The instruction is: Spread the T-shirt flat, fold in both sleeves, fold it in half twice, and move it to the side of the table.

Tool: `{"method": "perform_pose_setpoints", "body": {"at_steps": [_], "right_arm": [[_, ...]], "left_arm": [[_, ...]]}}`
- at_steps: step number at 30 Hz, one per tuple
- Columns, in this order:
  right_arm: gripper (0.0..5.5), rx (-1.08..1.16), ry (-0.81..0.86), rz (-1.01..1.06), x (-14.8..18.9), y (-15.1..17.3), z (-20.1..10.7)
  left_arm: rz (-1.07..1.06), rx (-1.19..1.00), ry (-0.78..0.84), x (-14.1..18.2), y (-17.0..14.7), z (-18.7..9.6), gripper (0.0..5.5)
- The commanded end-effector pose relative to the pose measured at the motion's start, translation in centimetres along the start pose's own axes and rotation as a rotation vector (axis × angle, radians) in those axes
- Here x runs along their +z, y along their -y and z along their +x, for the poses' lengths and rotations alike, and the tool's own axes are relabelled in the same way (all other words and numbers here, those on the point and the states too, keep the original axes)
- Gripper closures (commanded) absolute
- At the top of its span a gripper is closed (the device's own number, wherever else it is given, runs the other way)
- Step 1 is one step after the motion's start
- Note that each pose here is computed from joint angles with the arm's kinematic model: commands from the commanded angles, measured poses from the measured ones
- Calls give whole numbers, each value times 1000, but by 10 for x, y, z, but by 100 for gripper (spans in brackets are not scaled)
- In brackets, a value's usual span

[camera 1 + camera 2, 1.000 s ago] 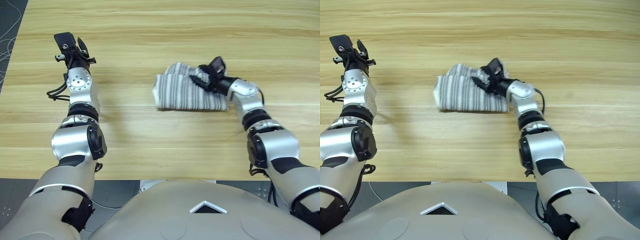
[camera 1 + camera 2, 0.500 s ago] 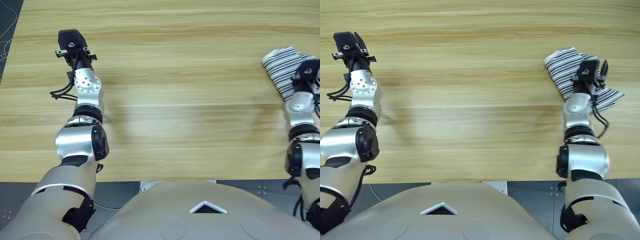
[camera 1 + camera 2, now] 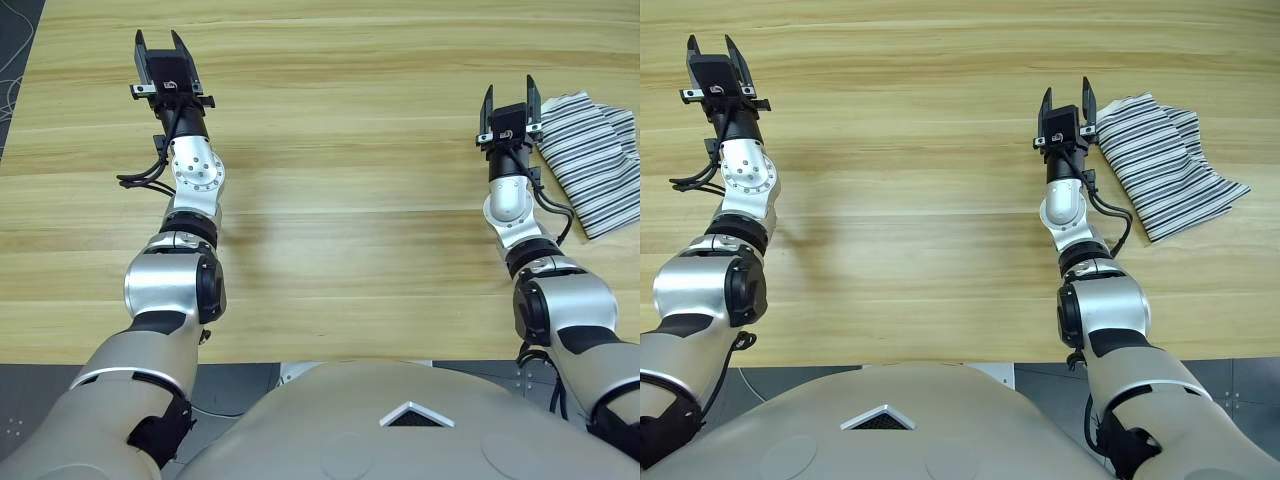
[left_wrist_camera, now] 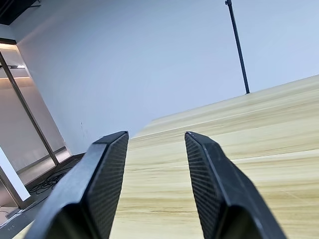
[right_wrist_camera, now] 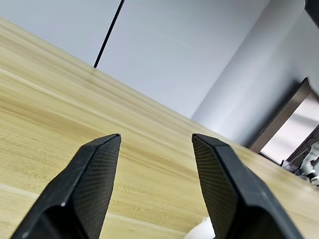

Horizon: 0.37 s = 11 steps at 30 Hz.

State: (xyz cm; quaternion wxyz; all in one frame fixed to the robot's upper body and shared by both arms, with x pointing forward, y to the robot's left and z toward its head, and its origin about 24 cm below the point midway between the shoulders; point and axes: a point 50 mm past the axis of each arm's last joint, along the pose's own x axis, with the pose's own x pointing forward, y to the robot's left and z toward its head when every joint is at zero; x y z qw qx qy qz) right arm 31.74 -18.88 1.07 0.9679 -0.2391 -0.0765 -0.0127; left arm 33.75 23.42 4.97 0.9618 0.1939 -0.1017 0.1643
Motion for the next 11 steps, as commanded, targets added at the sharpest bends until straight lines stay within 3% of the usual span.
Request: {"method": "perform_pose_setpoints", "body": {"at_steps": [1, 4, 10, 11], "right_arm": [[284, 55, 3, -8, 5, -6, 5], [307, 65, 4, -23, 4, -8, 5], [307, 79, -17, 48, 4, -10, 6], [287, 65, -28, 100, 4, -9, 5]], "left_arm": [[6, -19, -10, 2, 3, 3, 339], [7, -22, -16, 2, 5, 3, 339], [9, -27, -22, 2, 6, 4, 339], [8, -27, -25, 2, 6, 4, 339]]}}
